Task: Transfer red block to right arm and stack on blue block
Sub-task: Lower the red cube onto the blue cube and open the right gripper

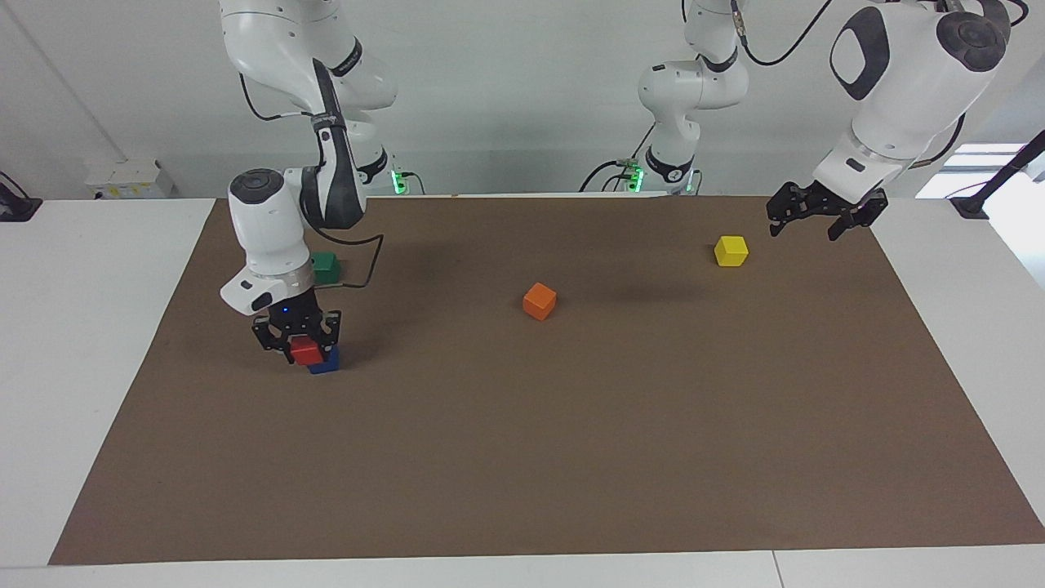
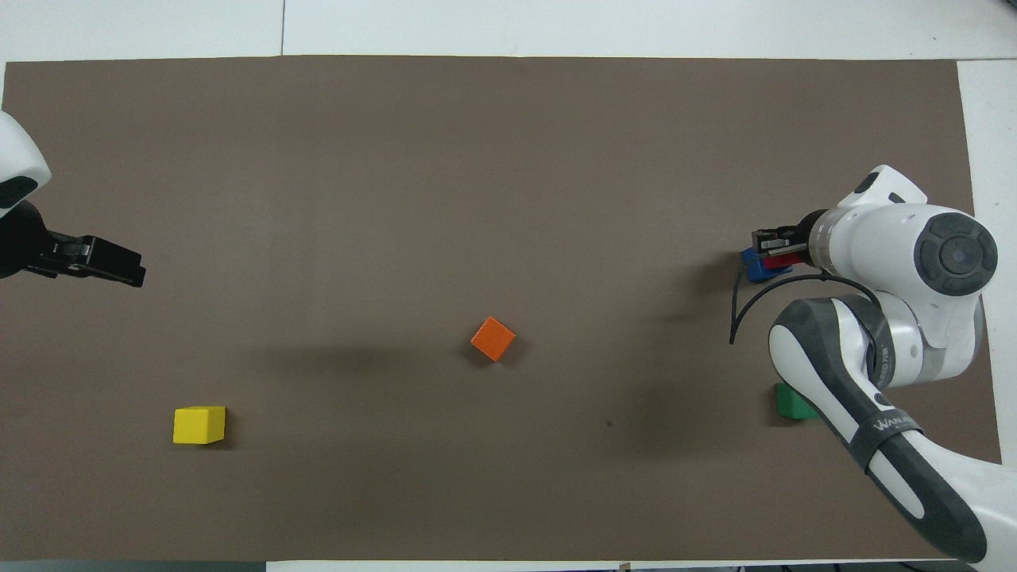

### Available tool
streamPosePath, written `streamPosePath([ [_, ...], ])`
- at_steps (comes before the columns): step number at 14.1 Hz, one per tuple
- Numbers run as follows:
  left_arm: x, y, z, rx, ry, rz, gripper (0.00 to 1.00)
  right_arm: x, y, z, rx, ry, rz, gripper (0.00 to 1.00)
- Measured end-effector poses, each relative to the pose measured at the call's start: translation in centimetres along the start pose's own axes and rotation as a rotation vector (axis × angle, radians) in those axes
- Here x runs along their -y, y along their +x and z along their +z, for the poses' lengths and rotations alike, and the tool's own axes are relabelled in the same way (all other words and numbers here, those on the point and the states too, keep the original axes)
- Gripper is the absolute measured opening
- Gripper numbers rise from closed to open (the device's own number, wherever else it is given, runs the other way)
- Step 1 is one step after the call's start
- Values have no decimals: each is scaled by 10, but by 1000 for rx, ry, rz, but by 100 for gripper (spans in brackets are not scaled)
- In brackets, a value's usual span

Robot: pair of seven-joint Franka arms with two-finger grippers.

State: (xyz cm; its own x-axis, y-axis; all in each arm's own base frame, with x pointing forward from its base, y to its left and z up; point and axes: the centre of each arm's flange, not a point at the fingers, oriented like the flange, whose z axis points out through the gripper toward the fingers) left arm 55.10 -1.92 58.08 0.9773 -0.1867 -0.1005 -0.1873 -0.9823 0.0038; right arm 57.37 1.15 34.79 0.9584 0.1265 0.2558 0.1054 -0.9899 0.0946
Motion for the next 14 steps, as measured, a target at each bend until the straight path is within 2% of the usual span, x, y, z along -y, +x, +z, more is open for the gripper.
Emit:
streamPosePath([
  [5,0,0,0,-4,0,-2,100,4,-3,2,31,2,-25,57],
  [9,-2,1,0,-7,-23,-93,100,4,-3,2,39,2,-36,57],
  [14,6,-1,-1,-8,-25,-128,100,4,-3,2,40,2,-37,57],
])
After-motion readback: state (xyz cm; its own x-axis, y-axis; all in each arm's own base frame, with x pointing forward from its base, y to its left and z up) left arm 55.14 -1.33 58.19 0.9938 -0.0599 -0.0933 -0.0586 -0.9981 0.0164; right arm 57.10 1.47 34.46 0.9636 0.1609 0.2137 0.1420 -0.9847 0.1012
